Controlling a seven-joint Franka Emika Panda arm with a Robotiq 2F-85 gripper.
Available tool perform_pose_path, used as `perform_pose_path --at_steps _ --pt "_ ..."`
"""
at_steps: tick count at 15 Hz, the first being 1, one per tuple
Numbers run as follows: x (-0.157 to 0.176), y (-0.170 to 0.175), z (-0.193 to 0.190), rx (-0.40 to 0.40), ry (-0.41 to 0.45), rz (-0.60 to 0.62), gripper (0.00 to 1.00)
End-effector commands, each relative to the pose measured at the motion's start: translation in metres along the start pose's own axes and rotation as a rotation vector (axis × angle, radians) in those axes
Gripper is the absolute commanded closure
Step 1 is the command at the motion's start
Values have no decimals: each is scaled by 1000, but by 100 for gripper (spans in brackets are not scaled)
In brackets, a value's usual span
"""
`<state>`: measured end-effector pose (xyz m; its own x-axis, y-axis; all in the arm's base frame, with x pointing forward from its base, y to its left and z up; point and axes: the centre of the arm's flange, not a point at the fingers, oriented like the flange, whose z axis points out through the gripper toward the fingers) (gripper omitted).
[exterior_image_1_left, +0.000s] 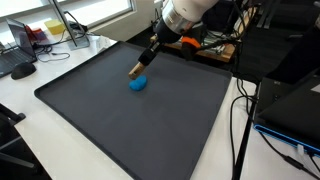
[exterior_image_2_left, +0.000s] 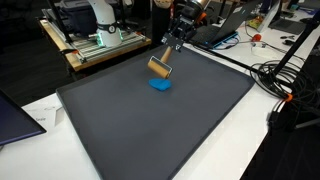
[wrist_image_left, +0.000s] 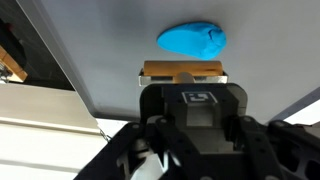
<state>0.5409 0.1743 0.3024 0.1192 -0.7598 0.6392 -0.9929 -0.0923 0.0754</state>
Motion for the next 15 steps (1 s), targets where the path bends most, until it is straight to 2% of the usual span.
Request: perform_pose_path --at_steps 1,9,15 --pt "6 -5 -29 15 71 -15 78" --pt "38 -33 -61 -6 12 -302 78" --pt "74 -58 -62 -13 -152 -550 78"
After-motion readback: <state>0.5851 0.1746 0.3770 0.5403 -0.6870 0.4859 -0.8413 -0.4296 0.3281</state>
